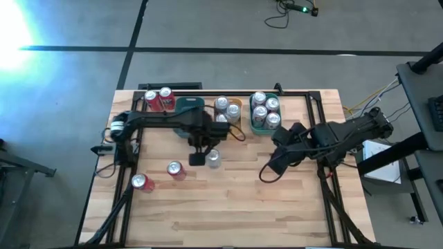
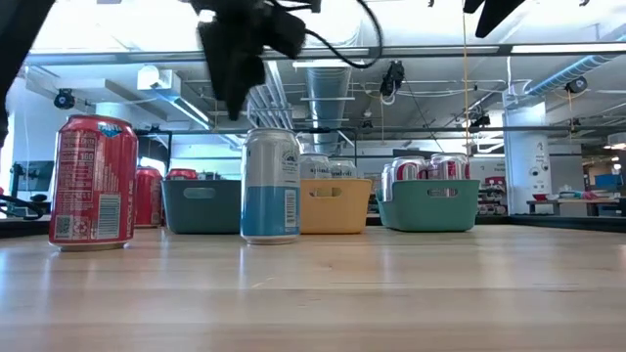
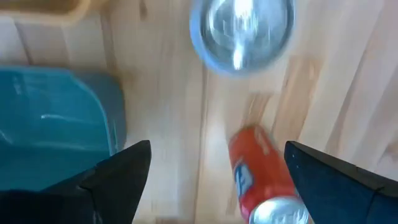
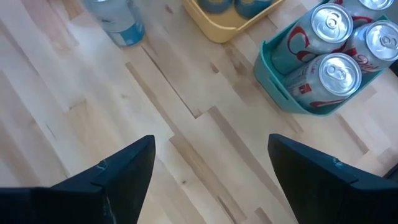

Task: Sort soda cans
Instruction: Put the blue-white soda can into the yellow bin

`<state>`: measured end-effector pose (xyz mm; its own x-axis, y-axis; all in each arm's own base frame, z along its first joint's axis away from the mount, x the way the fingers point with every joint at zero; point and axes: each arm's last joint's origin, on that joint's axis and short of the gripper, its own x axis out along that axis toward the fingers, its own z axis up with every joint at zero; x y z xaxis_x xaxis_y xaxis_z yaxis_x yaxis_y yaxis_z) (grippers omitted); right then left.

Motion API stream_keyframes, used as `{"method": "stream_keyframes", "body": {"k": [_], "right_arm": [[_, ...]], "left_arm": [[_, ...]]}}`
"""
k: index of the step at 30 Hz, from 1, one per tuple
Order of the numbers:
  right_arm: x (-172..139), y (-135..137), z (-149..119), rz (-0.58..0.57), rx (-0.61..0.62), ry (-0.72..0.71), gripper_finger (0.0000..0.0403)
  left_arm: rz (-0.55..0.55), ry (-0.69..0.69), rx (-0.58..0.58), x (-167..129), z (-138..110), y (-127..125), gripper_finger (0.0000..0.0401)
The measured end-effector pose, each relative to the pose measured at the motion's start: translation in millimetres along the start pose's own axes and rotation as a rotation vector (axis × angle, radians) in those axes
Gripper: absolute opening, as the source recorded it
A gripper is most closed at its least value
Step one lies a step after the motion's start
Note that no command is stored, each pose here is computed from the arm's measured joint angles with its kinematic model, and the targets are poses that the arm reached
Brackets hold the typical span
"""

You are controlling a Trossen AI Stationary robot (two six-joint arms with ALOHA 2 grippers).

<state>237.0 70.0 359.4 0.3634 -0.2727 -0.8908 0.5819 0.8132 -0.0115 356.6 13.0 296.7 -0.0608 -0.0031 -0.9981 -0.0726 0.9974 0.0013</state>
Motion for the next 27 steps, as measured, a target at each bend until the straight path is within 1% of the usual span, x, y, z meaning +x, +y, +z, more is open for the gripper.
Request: {"method": "stream_keyframes", "body": {"k": [2,4,7,9,12,13,15,19,22,27], "right_arm": [[0,0,-1,-0.005,-0.003,0.005,0.03],[0,0,-2,-0.009,-0.004,0.002,0.0296],[0,0,-1,-0.012,-0.007,-0.003,0.0289],[0,0,-1,-0.016,-0.012,-0.01,0.0285],[0,0,-1,-0.024,-0.013,-0.019,0.0279],[0,0,-1,-0.026,-0.013,-0.022,0.0278],[0,0,0,-0.025,-0.01,-0.023,0.0274],[0,1,0,-0.013,0.009,-0.032,0.0269],[-1,3,0,0.003,0.011,-0.041,0.0265],[1,5,0,-0.003,0.004,-0.037,0.0259]], "left_arm": [[0.0,-0.008,0.015,2,-14,-1,0.0345],[0.0,-0.054,0.043,9,-22,-4,0.0331],[-0.002,-0.158,0.085,25,-26,-12,0.0302],[0.01,-0.201,0.103,31,-29,-16,0.028],[0.063,-0.163,0.129,46,-33,-18,0.0243],[0.083,-0.144,0.14,53,-33,-18,0.023],[0.109,-0.154,0.153,63,-29,-18,0.0203],[0.116,-0.187,0.154,75,-22,-18,0.0151],[0.114,-0.218,0.15,75,-17,-18,0.0119],[0.11,-0.342,0.144,69,-5,-19,0.0083]]}}
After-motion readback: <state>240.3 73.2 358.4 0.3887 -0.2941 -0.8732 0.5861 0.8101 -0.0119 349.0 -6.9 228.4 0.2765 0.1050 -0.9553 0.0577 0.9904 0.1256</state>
